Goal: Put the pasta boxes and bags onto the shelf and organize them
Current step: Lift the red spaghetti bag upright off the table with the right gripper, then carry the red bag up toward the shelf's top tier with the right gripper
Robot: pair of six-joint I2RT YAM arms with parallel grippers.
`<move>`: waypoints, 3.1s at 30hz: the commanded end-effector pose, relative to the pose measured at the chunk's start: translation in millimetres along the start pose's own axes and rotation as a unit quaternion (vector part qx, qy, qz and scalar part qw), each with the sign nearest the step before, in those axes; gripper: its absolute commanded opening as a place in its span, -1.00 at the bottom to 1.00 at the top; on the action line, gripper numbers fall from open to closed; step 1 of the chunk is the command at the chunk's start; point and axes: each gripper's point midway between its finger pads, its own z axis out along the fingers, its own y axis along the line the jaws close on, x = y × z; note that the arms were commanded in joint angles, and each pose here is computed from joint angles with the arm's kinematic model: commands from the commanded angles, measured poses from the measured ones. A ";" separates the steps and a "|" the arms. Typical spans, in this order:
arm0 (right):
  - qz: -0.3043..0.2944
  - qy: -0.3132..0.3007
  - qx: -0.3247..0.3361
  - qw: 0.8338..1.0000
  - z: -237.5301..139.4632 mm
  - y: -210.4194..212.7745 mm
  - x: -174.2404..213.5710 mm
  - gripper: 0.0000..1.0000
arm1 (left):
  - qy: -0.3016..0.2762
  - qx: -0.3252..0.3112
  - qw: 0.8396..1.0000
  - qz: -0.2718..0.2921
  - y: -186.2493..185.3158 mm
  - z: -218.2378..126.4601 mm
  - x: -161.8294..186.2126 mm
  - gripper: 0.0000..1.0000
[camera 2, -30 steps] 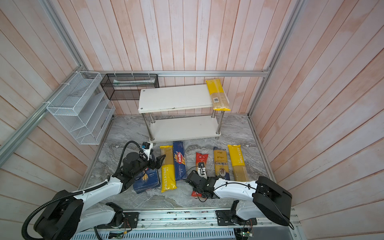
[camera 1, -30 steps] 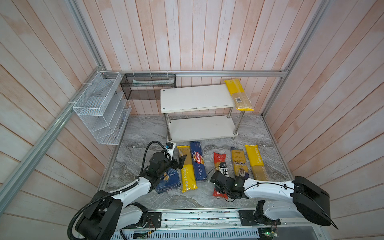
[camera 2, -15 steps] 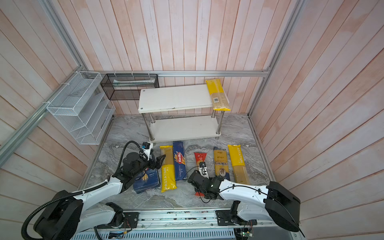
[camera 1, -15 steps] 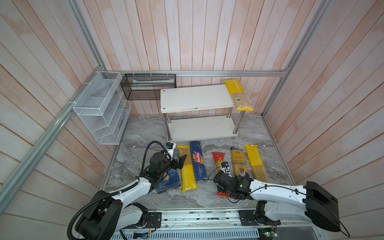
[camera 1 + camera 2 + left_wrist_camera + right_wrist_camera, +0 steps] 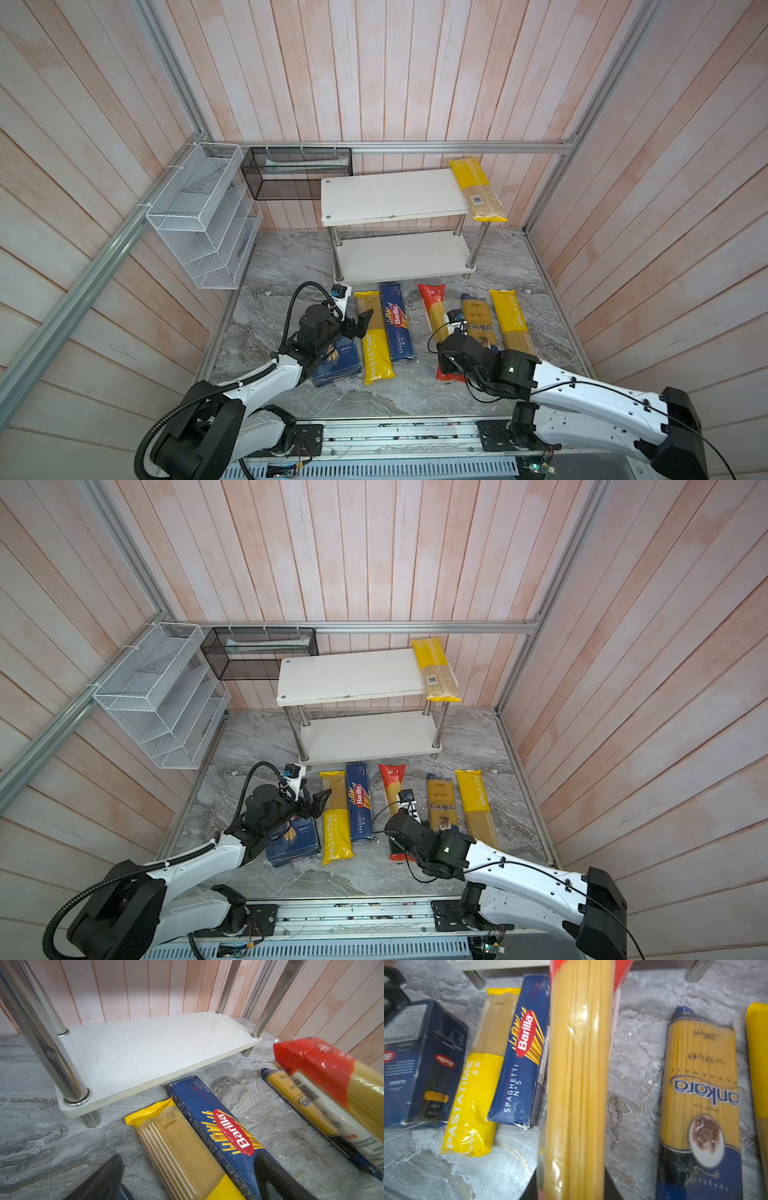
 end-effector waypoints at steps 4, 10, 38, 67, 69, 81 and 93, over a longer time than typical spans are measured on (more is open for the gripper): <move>-0.019 -0.100 -0.013 0.995 -50.6 14.8 -86.5 -0.85 | 0.002 -0.002 1.000 0.003 0.5 0.2 3.6 0.99; -0.021 -0.125 -0.013 0.992 -78.3 14.2 -123.1 -0.86 | 0.006 -0.003 1.000 0.004 0.8 1.7 4.6 0.99; -0.040 -0.192 -0.030 0.980 -116.5 20.9 -197.2 -0.96 | 0.003 -0.001 1.000 0.004 0.2 0.7 4.2 0.99; -0.045 -0.235 -0.003 0.971 -132.1 -7.2 -308.5 -0.98 | -0.002 -0.006 1.000 0.004 2.0 -1.0 2.6 0.99; -0.048 -0.233 -0.004 0.971 -129.4 -6.4 -317.0 -0.98 | -0.004 -0.003 1.000 0.003 0.3 -2.1 1.5 0.99; -0.062 -0.237 0.007 0.969 -111.1 -4.4 -378.6 -0.99 | -0.011 -0.004 1.000 0.003 0.4 -5.5 0.1 0.99; -0.063 -0.218 0.014 0.974 -62.8 -18.2 -412.2 -0.99 | -0.023 0.001 1.000 -0.002 -1.9 -9.7 -4.1 0.99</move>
